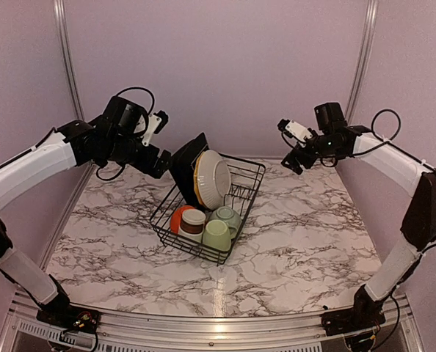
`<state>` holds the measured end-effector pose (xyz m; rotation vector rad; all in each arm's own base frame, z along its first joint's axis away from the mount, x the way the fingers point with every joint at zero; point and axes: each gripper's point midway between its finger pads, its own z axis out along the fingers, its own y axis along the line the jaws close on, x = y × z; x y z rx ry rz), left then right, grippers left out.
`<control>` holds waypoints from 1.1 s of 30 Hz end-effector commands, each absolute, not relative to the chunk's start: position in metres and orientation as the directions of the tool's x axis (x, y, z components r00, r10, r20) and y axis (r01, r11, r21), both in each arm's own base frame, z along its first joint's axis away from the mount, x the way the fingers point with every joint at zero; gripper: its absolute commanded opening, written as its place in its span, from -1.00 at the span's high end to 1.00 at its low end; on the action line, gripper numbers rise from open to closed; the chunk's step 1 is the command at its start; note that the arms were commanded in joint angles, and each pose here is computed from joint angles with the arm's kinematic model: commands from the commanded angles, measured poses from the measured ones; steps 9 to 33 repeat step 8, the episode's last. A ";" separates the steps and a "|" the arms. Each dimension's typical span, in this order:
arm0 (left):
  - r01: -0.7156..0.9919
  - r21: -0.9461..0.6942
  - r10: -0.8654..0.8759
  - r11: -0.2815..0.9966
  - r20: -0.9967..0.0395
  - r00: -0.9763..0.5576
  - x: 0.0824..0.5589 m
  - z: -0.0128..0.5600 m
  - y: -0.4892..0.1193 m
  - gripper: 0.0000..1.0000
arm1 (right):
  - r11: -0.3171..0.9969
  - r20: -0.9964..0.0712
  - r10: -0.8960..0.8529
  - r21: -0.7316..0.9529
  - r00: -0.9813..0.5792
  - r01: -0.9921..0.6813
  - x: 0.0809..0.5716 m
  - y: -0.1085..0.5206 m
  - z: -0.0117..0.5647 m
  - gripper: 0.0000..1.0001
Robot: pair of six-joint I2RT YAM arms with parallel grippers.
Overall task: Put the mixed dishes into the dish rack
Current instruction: Reset both arms
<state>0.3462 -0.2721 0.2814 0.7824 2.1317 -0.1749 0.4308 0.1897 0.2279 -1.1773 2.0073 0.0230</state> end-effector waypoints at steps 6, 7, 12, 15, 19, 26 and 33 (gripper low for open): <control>0.093 0.189 0.210 0.978 -0.878 -0.429 0.403 0.275 -0.145 -0.98 | 0.918 -0.900 -0.336 -0.248 -0.278 -0.309 0.465 0.082 0.321 -0.97; 0.080 0.183 0.199 0.980 -0.885 -0.422 0.403 0.273 -0.140 -0.98 | 0.922 -0.907 -0.330 -0.250 -0.263 -0.295 0.461 0.079 0.326 -0.97; 0.064 0.170 0.181 0.983 -0.893 -0.412 0.403 0.273 -0.136 -0.98 | 0.923 -0.912 -0.327 -0.252 -0.247 -0.291 0.457 0.079 0.330 -0.97; 0.064 0.170 0.181 0.983 -0.893 -0.412 0.403 0.273 -0.136 -0.98 | 0.923 -0.912 -0.327 -0.252 -0.247 -0.291 0.457 0.079 0.330 -0.97; 0.064 0.170 0.181 0.983 -0.893 -0.412 0.403 0.273 -0.136 -0.98 | 0.923 -0.912 -0.327 -0.252 -0.247 -0.291 0.457 0.079 0.330 -0.97; 0.064 0.170 0.181 0.983 -0.893 -0.412 0.403 0.273 -0.136 -0.98 | 0.923 -0.912 -0.327 -0.252 -0.247 -0.291 0.457 0.079 0.330 -0.97; 0.064 0.170 0.181 0.983 -0.893 -0.412 0.403 0.273 -0.136 -0.98 | 0.923 -0.912 -0.327 -0.252 -0.247 -0.291 0.457 0.079 0.330 -0.97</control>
